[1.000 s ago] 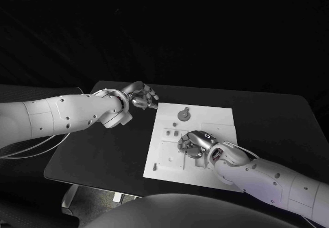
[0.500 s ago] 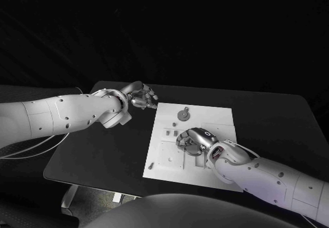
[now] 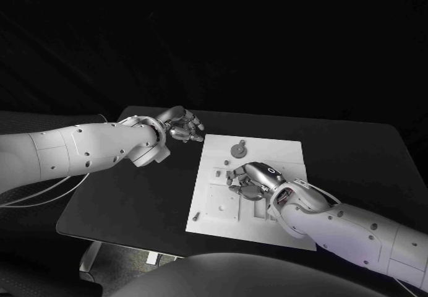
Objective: Assemble the parts on the task board
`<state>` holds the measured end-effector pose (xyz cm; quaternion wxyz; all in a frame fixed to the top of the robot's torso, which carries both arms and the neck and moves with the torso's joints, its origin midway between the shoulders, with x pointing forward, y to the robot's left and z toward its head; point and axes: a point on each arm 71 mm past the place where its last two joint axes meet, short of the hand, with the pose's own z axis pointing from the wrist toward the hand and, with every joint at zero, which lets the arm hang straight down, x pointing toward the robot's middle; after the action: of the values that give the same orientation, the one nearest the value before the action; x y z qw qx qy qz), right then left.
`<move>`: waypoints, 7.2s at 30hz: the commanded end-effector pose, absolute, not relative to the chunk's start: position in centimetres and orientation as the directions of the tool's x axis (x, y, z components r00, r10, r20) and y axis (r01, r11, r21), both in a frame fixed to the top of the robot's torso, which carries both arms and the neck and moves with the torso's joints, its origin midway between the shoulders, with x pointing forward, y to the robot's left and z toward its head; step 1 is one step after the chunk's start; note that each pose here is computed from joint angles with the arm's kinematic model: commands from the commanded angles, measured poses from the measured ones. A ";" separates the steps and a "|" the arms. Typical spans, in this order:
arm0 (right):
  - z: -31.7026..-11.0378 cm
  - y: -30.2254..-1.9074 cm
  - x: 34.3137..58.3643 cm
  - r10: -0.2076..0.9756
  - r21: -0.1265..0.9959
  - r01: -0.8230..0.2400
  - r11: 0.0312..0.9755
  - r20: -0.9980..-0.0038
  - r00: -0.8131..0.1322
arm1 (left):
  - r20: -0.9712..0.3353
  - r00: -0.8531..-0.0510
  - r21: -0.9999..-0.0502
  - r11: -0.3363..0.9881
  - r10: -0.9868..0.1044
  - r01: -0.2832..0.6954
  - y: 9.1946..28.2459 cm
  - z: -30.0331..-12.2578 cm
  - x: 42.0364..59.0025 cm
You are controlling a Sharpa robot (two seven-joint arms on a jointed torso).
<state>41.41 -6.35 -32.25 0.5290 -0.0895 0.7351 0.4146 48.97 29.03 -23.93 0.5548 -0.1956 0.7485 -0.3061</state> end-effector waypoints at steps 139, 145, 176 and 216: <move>-36.5 4.9 36.3 -0.180 0.237 -0.837 0.493 -0.914 -0.364 | -0.691 -0.340 -0.691 0.721 -0.638 0.049 27.7 -24.1 49.6; -36.3 5.0 36.2 -0.167 0.238 -0.837 0.493 -0.918 -0.360 | -0.691 -0.340 -0.691 0.721 -0.638 0.050 27.7 -24.1 49.6; -34.1 3.7 37.0 0.005 0.306 -0.800 0.516 -0.935 -0.355 | -0.698 -0.317 -0.684 0.729 -0.642 0.030 29.2 -24.1 49.5; -36.2 4.1 36.4 -0.209 0.243 -0.828 0.505 -0.897 -0.391 | -0.696 -0.324 -0.682 0.731 -0.641 0.016 29.2 -24.2 49.6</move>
<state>36.35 4.33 -35.77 0.4355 -0.3310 0.7473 0.3773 49.58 29.34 -24.26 0.5471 -0.2074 0.7544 -0.2976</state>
